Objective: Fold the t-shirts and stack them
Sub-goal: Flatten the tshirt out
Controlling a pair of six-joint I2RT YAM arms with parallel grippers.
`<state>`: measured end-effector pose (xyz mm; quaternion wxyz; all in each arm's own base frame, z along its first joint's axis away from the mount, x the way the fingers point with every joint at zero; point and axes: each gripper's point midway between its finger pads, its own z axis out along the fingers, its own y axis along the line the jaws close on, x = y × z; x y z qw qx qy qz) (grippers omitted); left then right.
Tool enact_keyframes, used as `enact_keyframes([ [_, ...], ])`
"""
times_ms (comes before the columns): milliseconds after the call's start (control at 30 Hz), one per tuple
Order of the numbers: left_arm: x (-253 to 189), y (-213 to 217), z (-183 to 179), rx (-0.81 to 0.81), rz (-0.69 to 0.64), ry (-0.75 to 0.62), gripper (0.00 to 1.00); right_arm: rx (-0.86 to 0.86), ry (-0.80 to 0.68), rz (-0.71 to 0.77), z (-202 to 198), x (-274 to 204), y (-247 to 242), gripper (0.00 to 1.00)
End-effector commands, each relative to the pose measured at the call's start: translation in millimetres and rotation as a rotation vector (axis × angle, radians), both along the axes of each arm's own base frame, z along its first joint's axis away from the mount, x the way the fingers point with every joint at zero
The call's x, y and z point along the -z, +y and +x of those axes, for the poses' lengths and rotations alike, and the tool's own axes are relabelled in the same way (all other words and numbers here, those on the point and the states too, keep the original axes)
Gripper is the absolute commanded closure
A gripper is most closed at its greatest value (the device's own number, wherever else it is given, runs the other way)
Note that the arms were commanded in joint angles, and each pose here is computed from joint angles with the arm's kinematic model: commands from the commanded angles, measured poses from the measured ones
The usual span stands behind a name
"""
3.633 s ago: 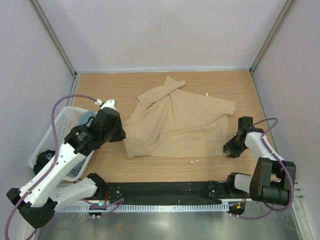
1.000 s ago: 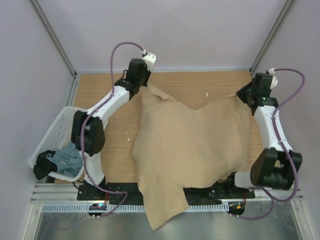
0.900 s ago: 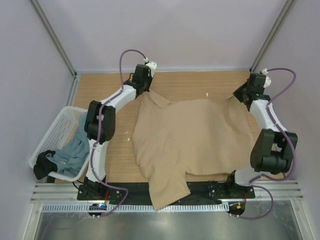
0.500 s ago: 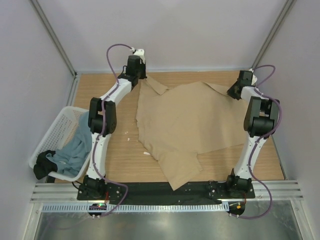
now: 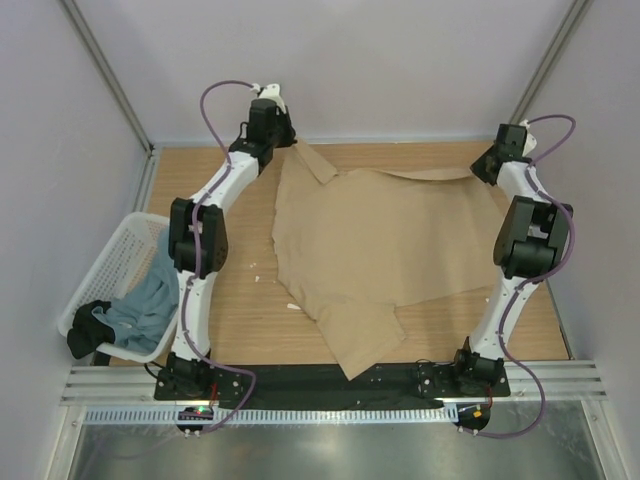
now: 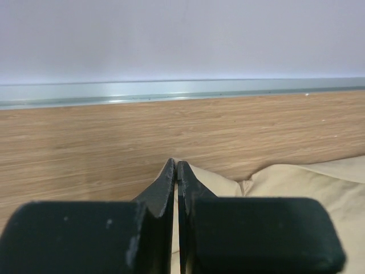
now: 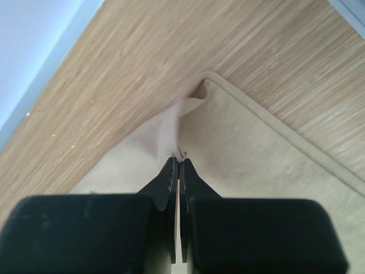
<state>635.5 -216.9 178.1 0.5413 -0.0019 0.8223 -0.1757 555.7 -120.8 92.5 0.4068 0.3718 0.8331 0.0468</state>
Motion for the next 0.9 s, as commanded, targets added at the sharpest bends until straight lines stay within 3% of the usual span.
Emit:
enact_keyframes([
  [0,-118.3,7.4,-21.0,0.004,-0.057,-0.183,1.00,0.019,-0.164,-0.041,2.3,-93.2,-2.0,0.99],
  [267,-141.3,23.9,-62.3,0.006,-0.031,-0.159,1.00,-0.010,-0.169,-0.030,0.7,-109.8,3.7,0.99],
  [400,-207.7,45.4,-87.2,-0.024,-0.059,-0.246,1.00,-0.005,-0.248,-0.030,-15.9,-168.3,9.5,0.99],
  [467,-263.1,63.9,-106.6,-0.065,-0.080,-0.336,1.00,-0.008,-0.309,-0.033,-29.1,-202.4,14.9,0.99],
  [600,-368.5,90.5,-167.8,-0.095,-0.124,-0.540,1.00,-0.034,-0.503,-0.101,-83.2,-304.0,28.8,0.99],
  [633,-368.3,91.0,-167.9,-0.096,-0.119,-0.541,1.00,-0.065,-0.539,-0.095,-92.6,-319.7,37.1,0.99],
  [867,-479.3,129.2,-300.1,-0.111,-0.144,-0.820,1.00,-0.126,-0.790,-0.171,-197.6,-422.2,71.0,0.99],
])
